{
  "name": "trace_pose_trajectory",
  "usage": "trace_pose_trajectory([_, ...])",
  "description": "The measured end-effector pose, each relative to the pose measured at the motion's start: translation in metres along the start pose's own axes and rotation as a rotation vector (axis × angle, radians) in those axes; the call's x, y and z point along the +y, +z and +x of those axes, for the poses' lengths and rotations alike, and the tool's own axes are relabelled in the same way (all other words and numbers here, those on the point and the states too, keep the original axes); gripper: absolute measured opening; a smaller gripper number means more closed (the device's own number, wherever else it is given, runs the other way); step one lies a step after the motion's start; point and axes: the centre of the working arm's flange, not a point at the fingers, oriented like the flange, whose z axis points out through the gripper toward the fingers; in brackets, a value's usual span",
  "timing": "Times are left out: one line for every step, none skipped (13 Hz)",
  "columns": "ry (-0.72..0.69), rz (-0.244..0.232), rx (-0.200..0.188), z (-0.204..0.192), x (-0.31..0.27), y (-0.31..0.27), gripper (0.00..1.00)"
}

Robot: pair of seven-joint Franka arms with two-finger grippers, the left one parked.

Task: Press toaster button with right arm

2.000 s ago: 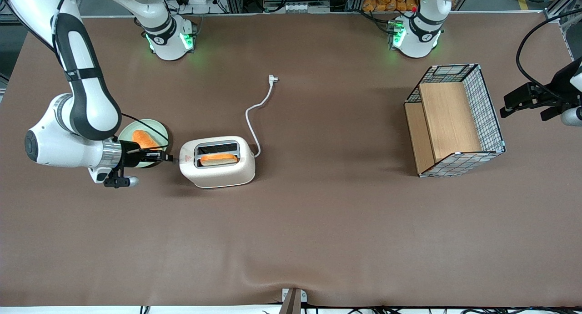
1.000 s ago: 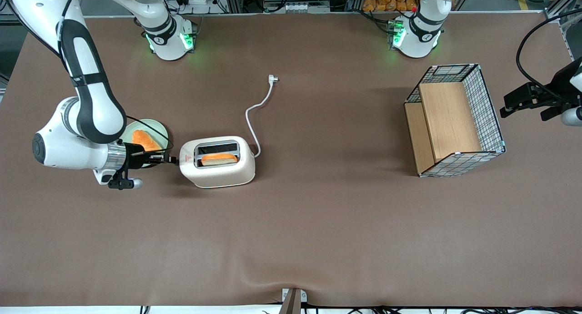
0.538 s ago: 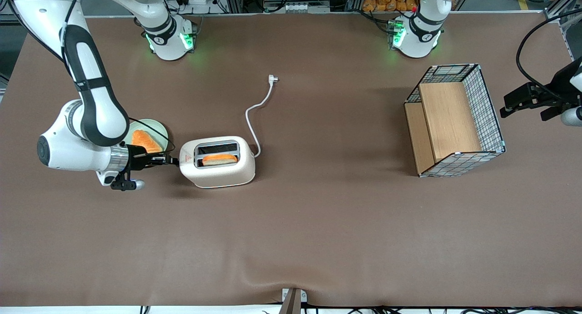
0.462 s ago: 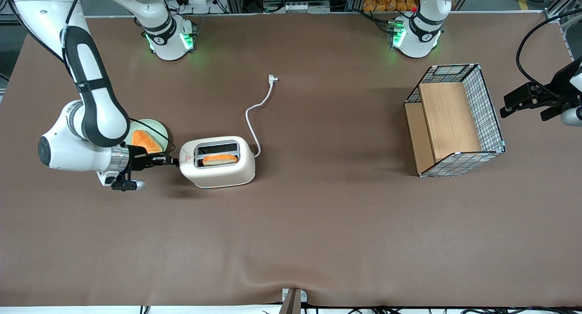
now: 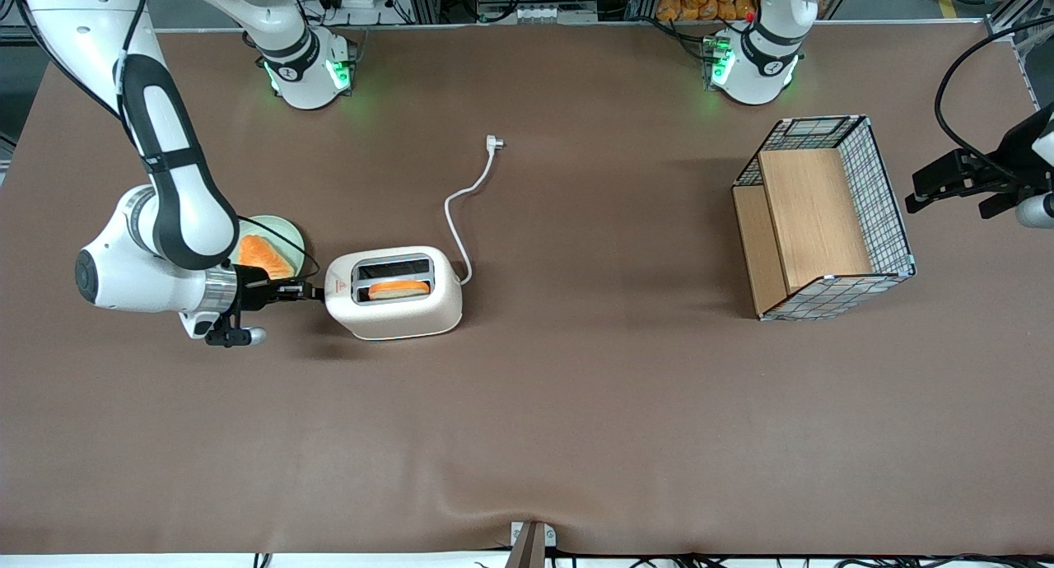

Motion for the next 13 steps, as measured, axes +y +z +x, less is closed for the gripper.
trace_pose_trajectory([0.004,0.008,0.002,0.0,0.002,0.002,0.01])
trace_pose_trajectory([0.002,0.015,0.006,0.001,0.003,0.005,0.01])
trace_pose_trajectory([0.003,0.02,0.008,0.002,0.005,0.008,0.01])
trace_pose_trajectory([0.004,0.021,0.008,0.003,0.006,0.01,0.01])
trace_pose_trajectory([0.0,0.02,0.008,0.004,0.008,0.012,0.01])
trace_pose_trajectory([-0.005,0.021,0.008,0.004,0.008,0.013,0.01])
trace_pose_trajectory([-0.008,0.022,0.008,0.004,0.008,0.013,0.01])
trace_pose_trajectory([-0.008,0.022,0.008,0.004,0.009,0.013,0.01])
trace_pose_trajectory([-0.008,0.023,0.008,0.004,0.009,0.013,0.01])
trace_pose_trajectory([-0.008,0.023,0.008,0.004,0.009,0.014,0.01])
trace_pose_trajectory([-0.009,0.024,0.009,0.004,0.009,0.014,0.01])
trace_pose_trajectory([-0.012,0.024,0.009,0.004,0.009,0.014,0.01])
trace_pose_trajectory([-0.015,0.025,0.009,0.004,0.01,0.014,0.01])
